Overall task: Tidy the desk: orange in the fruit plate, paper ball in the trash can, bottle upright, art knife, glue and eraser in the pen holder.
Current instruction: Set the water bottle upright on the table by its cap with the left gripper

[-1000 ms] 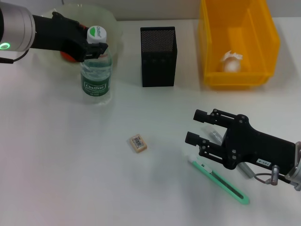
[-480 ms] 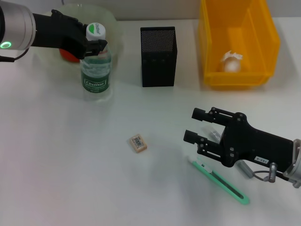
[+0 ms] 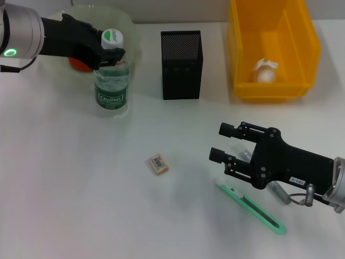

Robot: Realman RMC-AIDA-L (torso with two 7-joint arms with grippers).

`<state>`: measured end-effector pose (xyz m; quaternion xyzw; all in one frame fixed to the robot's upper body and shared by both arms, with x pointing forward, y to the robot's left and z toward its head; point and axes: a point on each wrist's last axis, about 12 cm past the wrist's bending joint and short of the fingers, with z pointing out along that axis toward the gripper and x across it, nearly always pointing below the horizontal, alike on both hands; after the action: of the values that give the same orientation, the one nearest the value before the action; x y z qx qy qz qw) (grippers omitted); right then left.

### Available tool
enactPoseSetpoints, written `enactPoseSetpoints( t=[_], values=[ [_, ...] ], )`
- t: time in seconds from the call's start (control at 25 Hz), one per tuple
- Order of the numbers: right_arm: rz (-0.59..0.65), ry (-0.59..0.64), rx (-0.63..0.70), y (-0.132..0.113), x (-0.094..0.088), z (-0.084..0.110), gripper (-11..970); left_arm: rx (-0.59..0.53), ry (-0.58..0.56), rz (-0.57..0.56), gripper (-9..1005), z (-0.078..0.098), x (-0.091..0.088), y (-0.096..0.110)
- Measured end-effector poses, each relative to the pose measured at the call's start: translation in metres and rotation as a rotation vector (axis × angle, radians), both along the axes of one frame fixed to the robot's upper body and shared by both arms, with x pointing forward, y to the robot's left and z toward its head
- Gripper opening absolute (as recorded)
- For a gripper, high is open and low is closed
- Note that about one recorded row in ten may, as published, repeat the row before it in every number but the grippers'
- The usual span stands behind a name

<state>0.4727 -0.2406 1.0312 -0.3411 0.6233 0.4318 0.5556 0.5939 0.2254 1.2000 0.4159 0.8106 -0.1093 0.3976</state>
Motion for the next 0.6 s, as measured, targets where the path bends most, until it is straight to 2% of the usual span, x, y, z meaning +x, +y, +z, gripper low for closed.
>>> enactPoseSetpoints(
  t=[0.24,0.6],
  values=[
    [0.003,-0.003,0.000,0.0008,0.0014,0.0008,589,-0.004,-0.004,0.001,453,0.0010,0.0006,-0.0003],
    [0.004,-0.004,0.000,0.0009,0.0016,0.0009,589,-0.016,-0.015,0.001,604,0.0043,0.0000,-0.0003]
  ],
)
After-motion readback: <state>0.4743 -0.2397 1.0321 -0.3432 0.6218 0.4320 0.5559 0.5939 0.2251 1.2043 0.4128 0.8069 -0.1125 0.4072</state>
